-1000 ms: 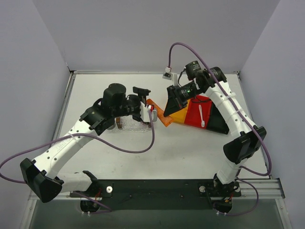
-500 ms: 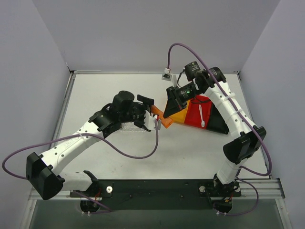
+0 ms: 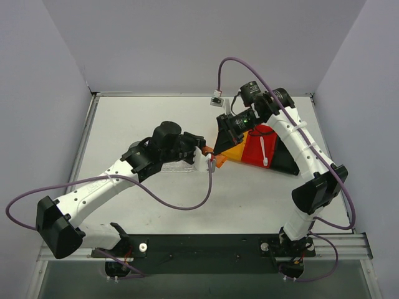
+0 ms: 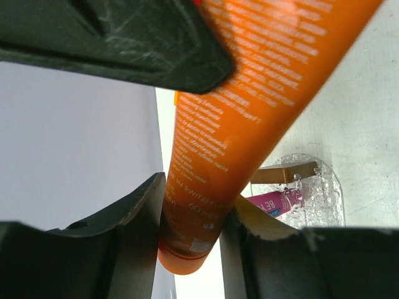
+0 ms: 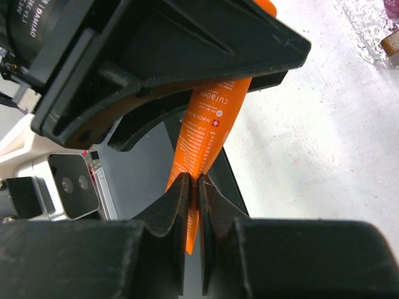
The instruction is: Prepare toiletry sets of a toothbrush and toothpaste on the tray
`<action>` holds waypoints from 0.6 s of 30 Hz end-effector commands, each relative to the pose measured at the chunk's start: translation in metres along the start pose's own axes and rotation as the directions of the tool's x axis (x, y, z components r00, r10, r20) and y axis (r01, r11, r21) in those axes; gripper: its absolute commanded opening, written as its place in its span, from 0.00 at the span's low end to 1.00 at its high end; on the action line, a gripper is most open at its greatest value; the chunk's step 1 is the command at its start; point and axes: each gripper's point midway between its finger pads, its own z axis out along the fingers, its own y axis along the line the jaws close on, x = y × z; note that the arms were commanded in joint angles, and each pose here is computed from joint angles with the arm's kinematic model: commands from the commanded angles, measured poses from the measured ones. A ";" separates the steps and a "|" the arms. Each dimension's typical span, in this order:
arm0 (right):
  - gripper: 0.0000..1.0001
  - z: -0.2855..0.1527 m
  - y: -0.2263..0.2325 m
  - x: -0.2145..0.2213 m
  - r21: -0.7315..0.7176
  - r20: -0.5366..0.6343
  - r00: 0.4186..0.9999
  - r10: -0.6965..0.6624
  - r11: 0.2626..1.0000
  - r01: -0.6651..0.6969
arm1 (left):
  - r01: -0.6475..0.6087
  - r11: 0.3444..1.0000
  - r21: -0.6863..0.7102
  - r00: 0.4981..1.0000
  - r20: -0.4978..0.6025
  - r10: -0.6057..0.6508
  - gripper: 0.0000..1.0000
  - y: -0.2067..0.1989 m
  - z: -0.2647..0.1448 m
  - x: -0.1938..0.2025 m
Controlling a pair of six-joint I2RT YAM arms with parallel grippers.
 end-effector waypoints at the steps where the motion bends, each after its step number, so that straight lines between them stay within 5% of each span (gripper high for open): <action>1: 0.00 -0.006 0.020 0.005 -0.051 0.010 0.999 -0.035 0.998 0.035 | -0.011 0.999 -0.041 1.000 0.017 0.012 0.41 0.010 -0.001 -0.008; 5: 0.03 -0.007 0.020 0.005 -0.040 0.012 0.999 -0.043 0.998 0.043 | -0.009 0.999 -0.042 1.000 0.019 0.010 0.25 0.008 -0.003 -0.009; 6: 0.06 -0.007 0.020 0.006 -0.035 0.012 0.999 -0.044 0.998 0.044 | -0.009 0.999 -0.040 1.000 0.018 0.010 0.08 0.006 -0.004 -0.009; 7: 0.09 -0.009 0.021 0.005 -0.030 0.015 0.999 -0.051 0.998 0.052 | -0.005 0.999 -0.049 1.000 0.019 0.006 0.02 0.007 -0.005 -0.009; 14: 0.37 -0.020 0.022 0.002 0.037 0.039 0.995 -0.090 0.995 0.088 | 0.040 0.997 -0.072 0.999 0.009 -0.039 0.00 -0.005 -0.013 -0.002; 18: 0.41 -0.032 0.025 -0.002 0.083 0.069 0.990 -0.123 0.990 0.117 | 0.153 0.983 -0.101 0.988 0.054 -0.148 0.00 -0.010 -0.020 -0.005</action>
